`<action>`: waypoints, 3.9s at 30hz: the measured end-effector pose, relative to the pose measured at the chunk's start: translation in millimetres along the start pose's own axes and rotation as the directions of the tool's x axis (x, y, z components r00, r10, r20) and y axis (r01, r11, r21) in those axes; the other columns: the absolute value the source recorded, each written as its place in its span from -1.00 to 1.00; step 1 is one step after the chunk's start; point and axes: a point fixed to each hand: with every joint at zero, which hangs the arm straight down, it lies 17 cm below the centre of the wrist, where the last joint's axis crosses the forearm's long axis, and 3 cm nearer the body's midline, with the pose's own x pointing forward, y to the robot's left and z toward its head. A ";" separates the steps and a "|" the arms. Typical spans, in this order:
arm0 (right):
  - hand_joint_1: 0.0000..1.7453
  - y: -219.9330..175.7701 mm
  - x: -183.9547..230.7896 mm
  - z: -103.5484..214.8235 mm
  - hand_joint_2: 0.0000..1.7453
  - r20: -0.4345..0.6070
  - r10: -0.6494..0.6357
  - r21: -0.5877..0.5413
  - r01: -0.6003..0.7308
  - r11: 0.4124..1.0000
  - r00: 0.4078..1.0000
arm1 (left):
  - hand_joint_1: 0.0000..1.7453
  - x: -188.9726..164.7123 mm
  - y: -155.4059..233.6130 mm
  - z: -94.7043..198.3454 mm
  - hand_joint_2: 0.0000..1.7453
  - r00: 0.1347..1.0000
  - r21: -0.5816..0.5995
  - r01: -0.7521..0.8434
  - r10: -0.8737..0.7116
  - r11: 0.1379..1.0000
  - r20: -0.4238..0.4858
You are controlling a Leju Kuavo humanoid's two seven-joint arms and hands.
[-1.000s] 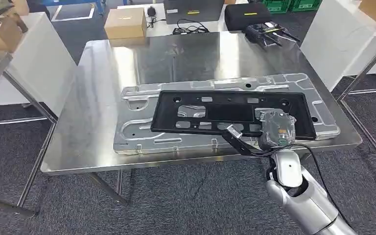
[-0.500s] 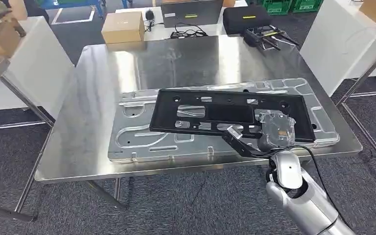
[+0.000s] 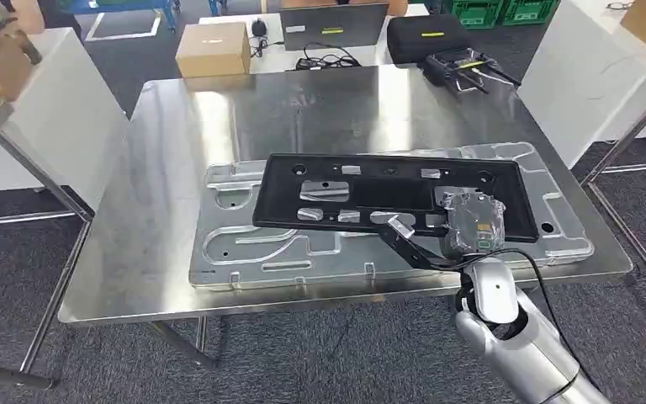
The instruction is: Take the parts from the cabinet and place them on the table.
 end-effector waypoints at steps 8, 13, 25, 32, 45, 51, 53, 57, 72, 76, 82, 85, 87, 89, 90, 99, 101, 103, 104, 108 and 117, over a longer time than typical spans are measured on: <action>1.00 8.2 -4.4 5.6 1.00 -0.011 -0.006 0.016 0.006 1.000 1.000 | -1.00 -5.5 -2.1 0.3 1.00 1.000 -0.009 -0.008 0.008 1.000 -0.005; 1.00 7.0 -5.5 5.0 1.00 -0.012 -0.004 0.013 0.005 1.000 1.000 | -1.00 -6.6 0.8 -0.7 1.00 1.000 -0.005 -0.007 0.007 1.000 -0.009; 1.00 6.3 -4.8 4.6 1.00 -0.005 -0.006 0.010 0.006 1.000 1.000 | -1.00 -10.8 1.2 -1.0 1.00 1.000 -0.003 -0.008 0.008 1.000 -0.007; 1.00 4.2 -2.6 3.4 1.00 0.010 -0.012 0.004 0.012 1.000 1.000 | -1.00 -15.4 4.0 -1.9 1.00 1.000 0.001 -0.021 0.021 1.000 -0.013; 1.00 13.7 -3.8 2.2 1.00 0.019 -0.010 0.028 0.010 1.000 1.000 | -1.00 -23.2 6.7 -3.1 1.00 0.999 0.003 -0.025 0.025 1.000 -0.025; 1.00 13.6 1.1 0.2 1.00 0.029 -0.016 0.027 0.016 1.000 0.999 | -1.00 -25.2 5.8 -2.9 1.00 0.999 0.002 -0.025 0.025 1.000 -0.031; 1.00 16.3 -0.1 1.0 1.00 0.025 -0.016 0.032 0.015 0.999 1.000 | -1.00 -27.6 4.7 -2.5 1.00 0.999 0.001 -0.024 0.024 1.000 -0.034; 1.00 15.6 0.9 -1.0 1.00 0.025 -0.016 0.030 0.015 0.999 1.000 | -1.00 -27.8 7.0 -3.2 1.00 0.999 0.005 -0.023 0.023 1.000 -0.036; 1.00 27.8 -1.6 3.2 1.00 0.024 -0.023 0.058 0.022 0.998 0.999 | -1.00 -19.6 -0.2 -1.9 1.00 0.998 -0.029 -0.053 0.054 0.998 0.025; 1.00 28.5 -2.5 3.1 1.00 0.024 -0.022 0.060 0.021 0.998 0.999 | -1.00 -13.9 -2.0 -1.2 1.00 0.997 -0.043 -0.045 0.048 0.998 0.066; 1.00 29.5 -2.1 3.3 1.00 0.027 -0.029 0.064 0.027 0.998 0.999 | -1.00 -12.3 1.7 -2.2 1.00 0.995 -0.038 -0.069 0.071 0.997 0.071; -1.00 30.9 -1.5 3.5 -1.00 0.034 -0.030 0.067 0.027 0.997 0.999 | -1.00 -11.8 4.1 -2.8 1.00 0.994 -0.035 -0.080 0.083 0.996 0.071; -1.00 31.6 -1.7 3.4 -1.00 0.035 -0.028 0.069 0.026 0.997 0.999 | -1.00 -12.5 5.0 -3.1 1.00 0.994 -0.034 -0.086 0.088 0.996 0.068; -1.00 32.5 -1.9 3.5 -1.00 0.037 -0.029 0.071 0.027 0.997 0.999 | -1.00 -13.9 5.7 -3.3 1.00 0.994 -0.032 -0.087 0.089 0.996 0.065; -1.00 32.7 -1.4 3.5 -1.00 0.039 -0.029 0.072 0.026 0.997 0.999 | -1.00 -15.0 6.0 -3.4 1.00 0.994 -0.031 -0.085 0.087 0.996 0.064; -1.00 40.7 -2.9 4.9 -1.00 0.036 -0.028 0.092 0.025 0.995 0.999 | -1.00 -32.2 5.7 -3.2 1.00 0.995 -0.024 -0.090 0.091 0.996 0.030; -1.00 43.4 -2.2 5.6 -1.00 0.041 -0.026 0.099 0.022 0.995 0.999 | -1.00 -34.8 5.0 -2.9 1.00 0.995 -0.025 -0.091 0.092 0.996 0.026; -1.00 45.1 -1.9 6.0 -1.00 0.042 -0.026 0.104 0.021 0.994 0.999 | -1.00 -37.8 4.5 -2.6 1.00 0.996 -0.024 -0.091 0.092 0.996 0.022; -1.00 45.2 -1.3 5.6 -1.00 0.043 -0.026 0.104 0.022 0.994 0.999 | -1.00 -38.7 4.4 -2.5 1.00 0.996 -0.024 -0.092 0.092 0.995 0.021; -1.00 41.2 -0.4 2.6 -1.00 0.051 -0.013 0.085 0.009 0.996 0.999 | -1.00 -42.0 6.2 -2.8 1.00 0.995 -0.017 -0.094 0.094 0.995 0.018; -1.00 45.1 6.3 0.4 -1.00 0.080 0.000 0.115 -0.009 0.993 0.997 | -1.00 -49.4 8.7 -3.0 1.00 0.996 -0.004 -0.093 0.093 0.996 0.002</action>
